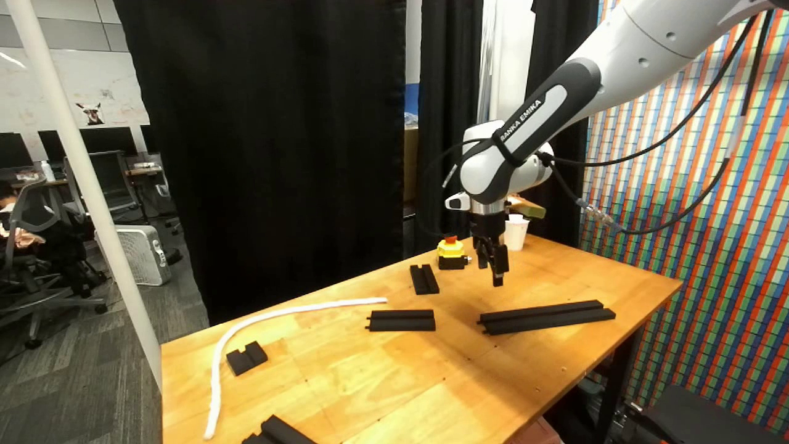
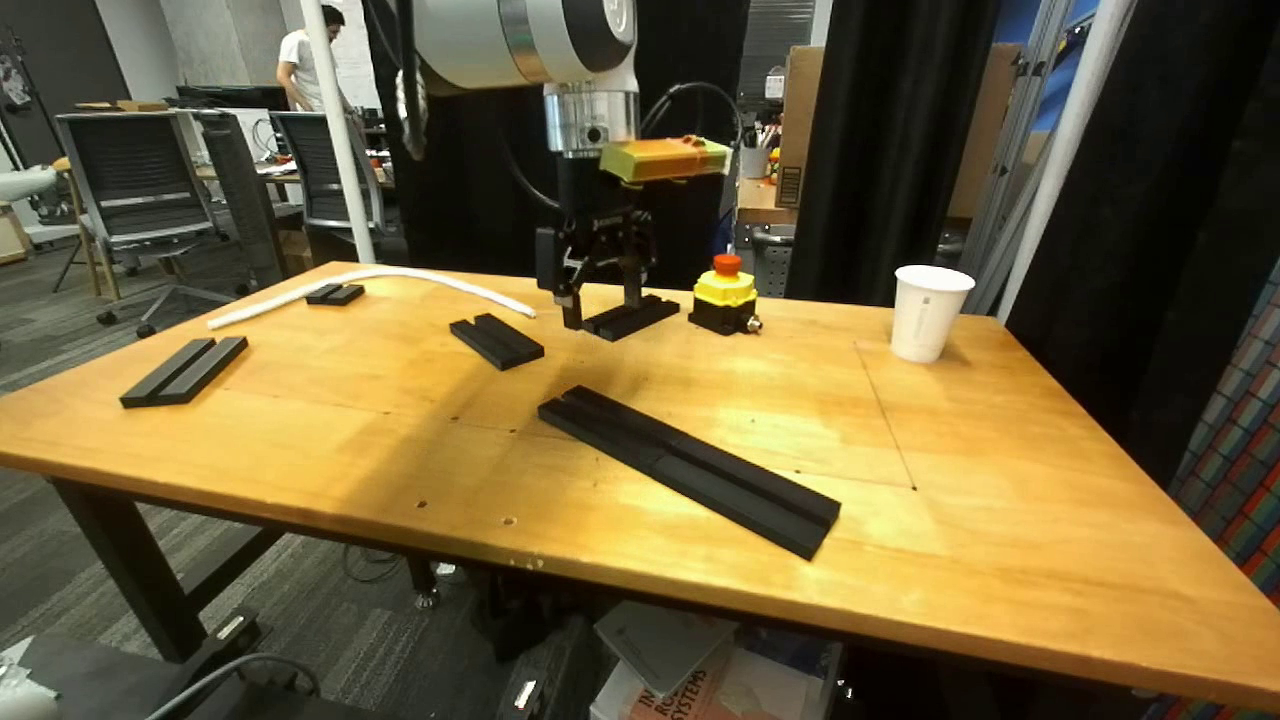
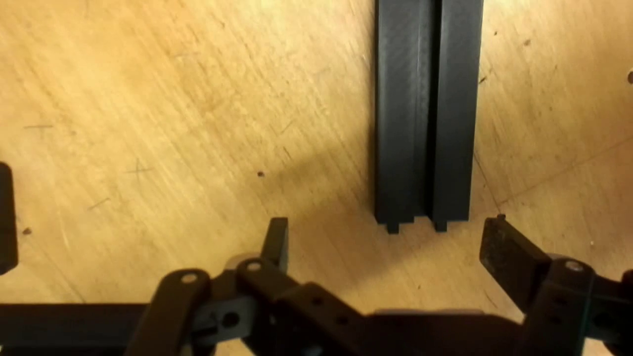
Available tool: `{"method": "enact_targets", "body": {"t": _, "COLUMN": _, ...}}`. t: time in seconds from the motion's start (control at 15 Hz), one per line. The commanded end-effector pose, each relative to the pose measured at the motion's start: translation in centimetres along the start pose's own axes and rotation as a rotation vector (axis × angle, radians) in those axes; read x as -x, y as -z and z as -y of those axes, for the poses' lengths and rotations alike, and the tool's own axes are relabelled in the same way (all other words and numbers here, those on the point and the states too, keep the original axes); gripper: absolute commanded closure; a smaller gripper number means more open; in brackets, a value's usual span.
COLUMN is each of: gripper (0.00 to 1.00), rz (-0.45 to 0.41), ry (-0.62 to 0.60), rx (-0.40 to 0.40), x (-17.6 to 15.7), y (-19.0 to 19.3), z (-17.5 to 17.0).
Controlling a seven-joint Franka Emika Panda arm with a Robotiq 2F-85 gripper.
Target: Pick up the black objects and put them in a straight line.
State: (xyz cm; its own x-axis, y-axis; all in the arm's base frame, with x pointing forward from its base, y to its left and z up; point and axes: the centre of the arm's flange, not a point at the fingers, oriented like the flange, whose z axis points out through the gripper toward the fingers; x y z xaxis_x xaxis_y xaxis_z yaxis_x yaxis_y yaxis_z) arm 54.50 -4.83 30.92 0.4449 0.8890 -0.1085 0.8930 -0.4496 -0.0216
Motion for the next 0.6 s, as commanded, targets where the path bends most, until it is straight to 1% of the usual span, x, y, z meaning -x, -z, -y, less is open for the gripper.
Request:
{"method": "enact_targets", "body": {"t": 0.0, "gripper": 0.00, "rz": 0.004, "ry": -0.054, "rx": -0.006, "x": -4.1, "y": 2.3, "z": -2.5}}
{"method": "enact_targets", "body": {"t": 0.27, "gripper": 0.00, "rz": -0.007, "ry": -0.107, "rx": 0.006, "x": -8.0, "y": 2.6, "z": -3.0}}
{"method": "enact_targets", "body": {"t": 0.53, "gripper": 0.00, "rz": -0.018, "ry": -0.152, "rx": 0.004, "x": -11.0, "y": 1.2, "z": -3.4}}
